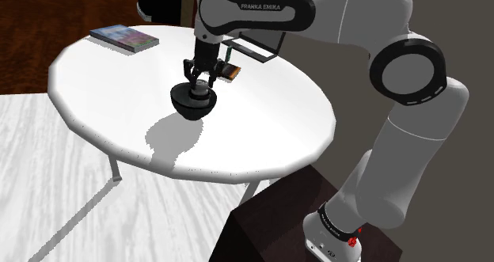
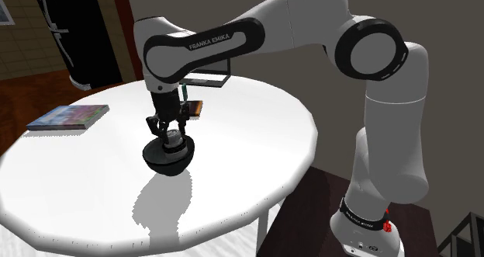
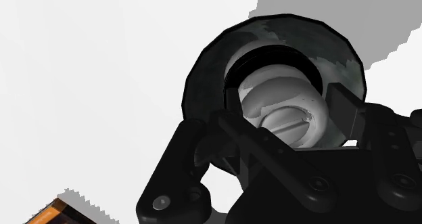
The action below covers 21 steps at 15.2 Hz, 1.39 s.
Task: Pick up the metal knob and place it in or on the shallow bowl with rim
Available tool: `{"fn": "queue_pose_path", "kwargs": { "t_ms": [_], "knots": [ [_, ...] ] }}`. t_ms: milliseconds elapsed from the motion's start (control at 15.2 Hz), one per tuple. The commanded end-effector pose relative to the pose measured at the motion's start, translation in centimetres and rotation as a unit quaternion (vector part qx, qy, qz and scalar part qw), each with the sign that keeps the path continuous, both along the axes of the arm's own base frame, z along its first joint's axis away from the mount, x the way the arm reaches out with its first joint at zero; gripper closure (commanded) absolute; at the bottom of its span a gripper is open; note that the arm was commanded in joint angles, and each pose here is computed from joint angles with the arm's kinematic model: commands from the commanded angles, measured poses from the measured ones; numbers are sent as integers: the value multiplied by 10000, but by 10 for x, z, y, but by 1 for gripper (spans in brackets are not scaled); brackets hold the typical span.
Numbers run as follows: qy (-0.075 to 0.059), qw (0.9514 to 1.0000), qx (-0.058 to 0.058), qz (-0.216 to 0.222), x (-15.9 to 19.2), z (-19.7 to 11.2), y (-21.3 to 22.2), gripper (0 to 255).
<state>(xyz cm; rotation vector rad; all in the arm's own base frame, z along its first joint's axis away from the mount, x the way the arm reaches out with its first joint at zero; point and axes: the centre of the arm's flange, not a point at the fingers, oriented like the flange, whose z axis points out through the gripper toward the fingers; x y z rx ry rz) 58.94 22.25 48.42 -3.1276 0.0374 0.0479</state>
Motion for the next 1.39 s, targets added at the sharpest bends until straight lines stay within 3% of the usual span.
{"fn": "queue_pose_path", "kwargs": {
  "t_ms": [0,528,594,924,1188,1320],
  "knots": [
    [-4,10000,2,0,0,-11,0,255],
    [-4,10000,2,0,0,-15,0,255],
    [-4,10000,2,0,0,-15,0,0],
    [-4,10000,2,0,0,-15,0,0],
    [-4,10000,2,0,1,35,-1,0],
    [-4,10000,2,0,1,35,-1,0]
  ]
}}
